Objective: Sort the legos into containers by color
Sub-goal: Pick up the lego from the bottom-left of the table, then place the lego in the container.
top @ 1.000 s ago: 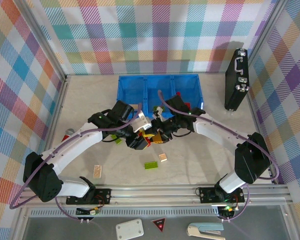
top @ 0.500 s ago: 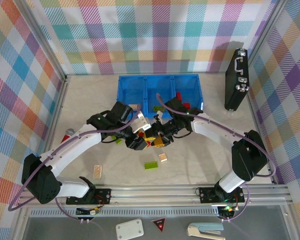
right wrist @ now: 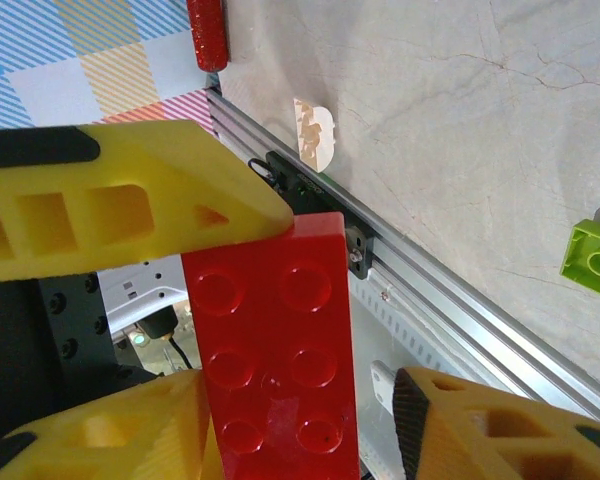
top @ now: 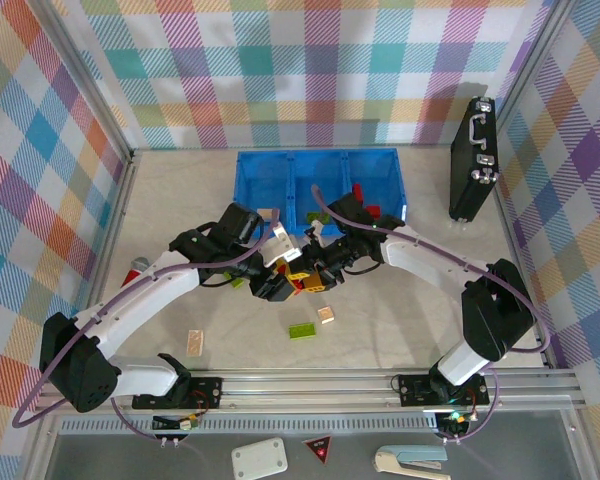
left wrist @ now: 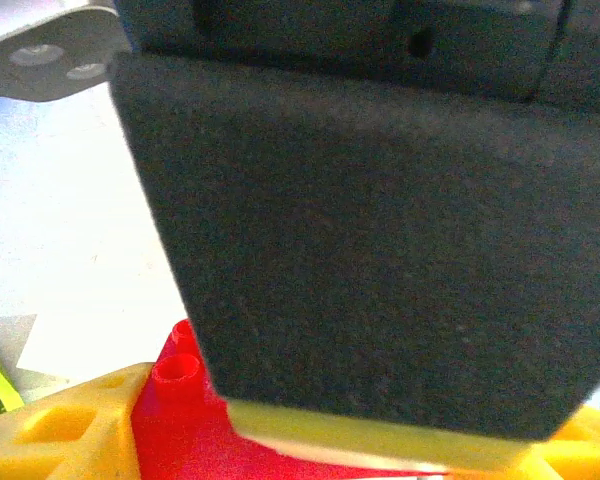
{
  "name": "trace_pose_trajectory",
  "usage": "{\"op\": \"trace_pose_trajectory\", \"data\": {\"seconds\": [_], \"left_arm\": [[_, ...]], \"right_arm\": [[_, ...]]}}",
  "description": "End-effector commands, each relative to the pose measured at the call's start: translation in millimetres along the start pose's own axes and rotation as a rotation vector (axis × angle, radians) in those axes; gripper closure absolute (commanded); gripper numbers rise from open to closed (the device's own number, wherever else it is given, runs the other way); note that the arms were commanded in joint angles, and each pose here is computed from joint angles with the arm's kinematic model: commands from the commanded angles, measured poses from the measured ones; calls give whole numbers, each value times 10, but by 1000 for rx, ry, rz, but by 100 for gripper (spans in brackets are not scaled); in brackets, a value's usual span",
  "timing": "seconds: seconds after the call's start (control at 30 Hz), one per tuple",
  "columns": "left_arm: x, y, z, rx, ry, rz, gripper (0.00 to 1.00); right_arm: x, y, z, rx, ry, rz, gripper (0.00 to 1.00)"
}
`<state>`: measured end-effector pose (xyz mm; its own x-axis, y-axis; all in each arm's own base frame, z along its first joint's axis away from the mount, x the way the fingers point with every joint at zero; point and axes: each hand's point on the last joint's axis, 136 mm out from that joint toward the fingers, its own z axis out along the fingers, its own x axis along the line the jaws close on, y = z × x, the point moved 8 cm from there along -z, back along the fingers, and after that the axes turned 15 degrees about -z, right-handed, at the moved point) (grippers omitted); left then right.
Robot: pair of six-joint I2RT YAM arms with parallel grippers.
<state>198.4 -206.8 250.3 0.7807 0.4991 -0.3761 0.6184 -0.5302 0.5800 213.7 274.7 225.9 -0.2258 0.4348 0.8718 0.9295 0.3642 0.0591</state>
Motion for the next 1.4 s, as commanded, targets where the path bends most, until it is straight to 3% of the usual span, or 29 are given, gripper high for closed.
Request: {"op": "trace_pose_trajectory", "data": {"seconds": [0.0,0.33,0.9,1.37], "left_arm": [[-73,-3,-13,-18,-44,47,47],[-76,-5,-43,-34,-24,50,36],[-73,-41,-96,-65,15,54,27],[-40,-49,-97,-61,50,51,27]], "right_arm": [[98,13,-11,16,22,-18,50],[95,10,-32,4,-6,-31,58],[-350,70,-434,-68,-282,-16,62],[-780,436,-1226,-157,-754,-68,63]]}}
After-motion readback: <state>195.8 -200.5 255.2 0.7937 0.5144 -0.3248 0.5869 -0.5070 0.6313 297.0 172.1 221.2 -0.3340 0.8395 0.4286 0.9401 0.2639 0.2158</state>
